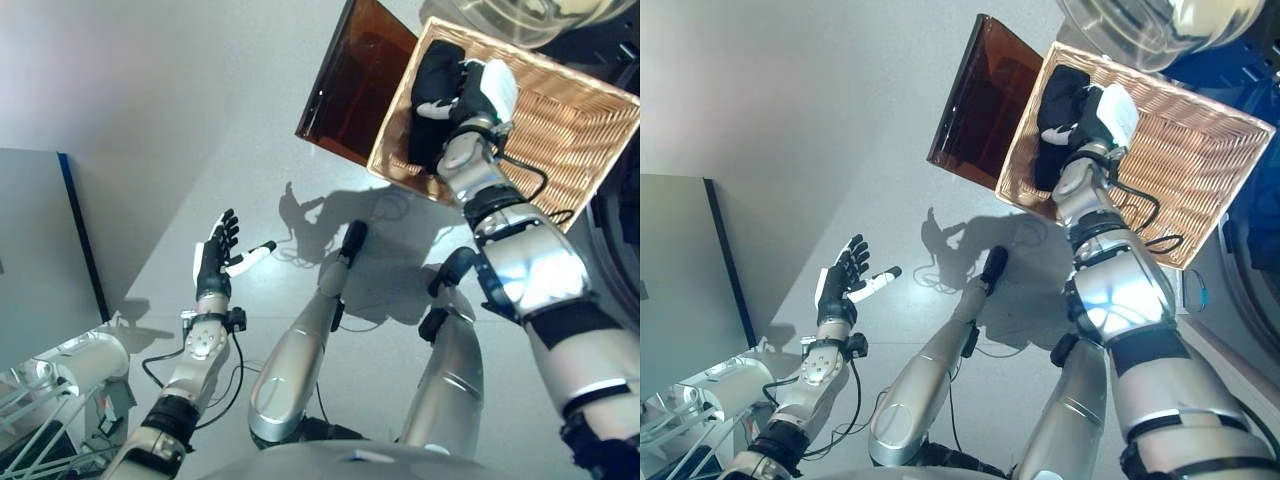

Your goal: Pick up the clothes and place them into the washing machine

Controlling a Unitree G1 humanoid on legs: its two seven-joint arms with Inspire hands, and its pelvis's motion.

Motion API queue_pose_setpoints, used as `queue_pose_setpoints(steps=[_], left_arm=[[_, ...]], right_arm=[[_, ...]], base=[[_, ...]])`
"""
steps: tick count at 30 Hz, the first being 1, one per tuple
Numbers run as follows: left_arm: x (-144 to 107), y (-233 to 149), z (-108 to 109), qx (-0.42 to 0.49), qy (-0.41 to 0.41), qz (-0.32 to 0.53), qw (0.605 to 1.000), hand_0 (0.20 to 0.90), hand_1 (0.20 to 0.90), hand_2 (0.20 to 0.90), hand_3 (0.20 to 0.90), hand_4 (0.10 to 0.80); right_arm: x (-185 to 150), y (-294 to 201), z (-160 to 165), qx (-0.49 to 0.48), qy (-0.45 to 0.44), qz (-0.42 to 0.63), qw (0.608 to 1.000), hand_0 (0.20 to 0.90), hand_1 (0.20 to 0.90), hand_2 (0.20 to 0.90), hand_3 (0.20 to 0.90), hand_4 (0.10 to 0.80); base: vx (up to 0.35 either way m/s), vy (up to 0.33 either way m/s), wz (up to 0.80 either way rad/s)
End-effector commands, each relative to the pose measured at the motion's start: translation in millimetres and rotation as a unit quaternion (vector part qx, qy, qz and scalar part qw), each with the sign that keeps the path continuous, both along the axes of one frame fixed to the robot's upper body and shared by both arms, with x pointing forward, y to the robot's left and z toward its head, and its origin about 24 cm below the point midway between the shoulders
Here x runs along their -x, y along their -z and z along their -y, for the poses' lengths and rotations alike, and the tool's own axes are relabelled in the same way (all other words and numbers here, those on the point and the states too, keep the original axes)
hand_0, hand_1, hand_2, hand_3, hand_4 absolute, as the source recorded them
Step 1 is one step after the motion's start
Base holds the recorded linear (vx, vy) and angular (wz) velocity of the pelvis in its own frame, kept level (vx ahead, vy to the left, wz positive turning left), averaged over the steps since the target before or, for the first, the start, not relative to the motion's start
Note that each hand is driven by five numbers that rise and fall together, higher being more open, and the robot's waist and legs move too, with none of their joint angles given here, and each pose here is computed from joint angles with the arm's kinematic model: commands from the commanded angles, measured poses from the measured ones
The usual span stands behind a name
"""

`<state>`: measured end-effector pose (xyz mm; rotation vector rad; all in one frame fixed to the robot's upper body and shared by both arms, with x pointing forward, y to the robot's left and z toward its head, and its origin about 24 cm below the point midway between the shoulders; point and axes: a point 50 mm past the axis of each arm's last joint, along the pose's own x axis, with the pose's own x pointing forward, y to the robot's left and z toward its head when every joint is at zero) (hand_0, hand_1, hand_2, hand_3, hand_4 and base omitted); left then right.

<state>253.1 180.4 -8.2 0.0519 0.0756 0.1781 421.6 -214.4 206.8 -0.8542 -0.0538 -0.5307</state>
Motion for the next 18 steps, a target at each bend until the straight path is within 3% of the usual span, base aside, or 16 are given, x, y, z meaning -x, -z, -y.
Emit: queue_pose_setpoints(steps=[1,18], left_arm=[[-2,-22,-11,-0.005,-0.007,0.059,0.998,0.9,0.9,0.9,0.9,0.8],[10,-7,-14,-0.018,0.0,0.022,1.0,0.9,0.9,0.9,0.9,0.8]], right_arm=[[-5,-50,-26,0.081,-0.032,0.06,0.994,0.2,0.2,0.2,0.2,0.3],[-2,-41,-14,0.075,-0.005,0.066,0.995,0.2,0.2,0.2,0.2,0.3]], base=[[-0.002,0.025,-0.06],[0.0,0.0,-0.07]])
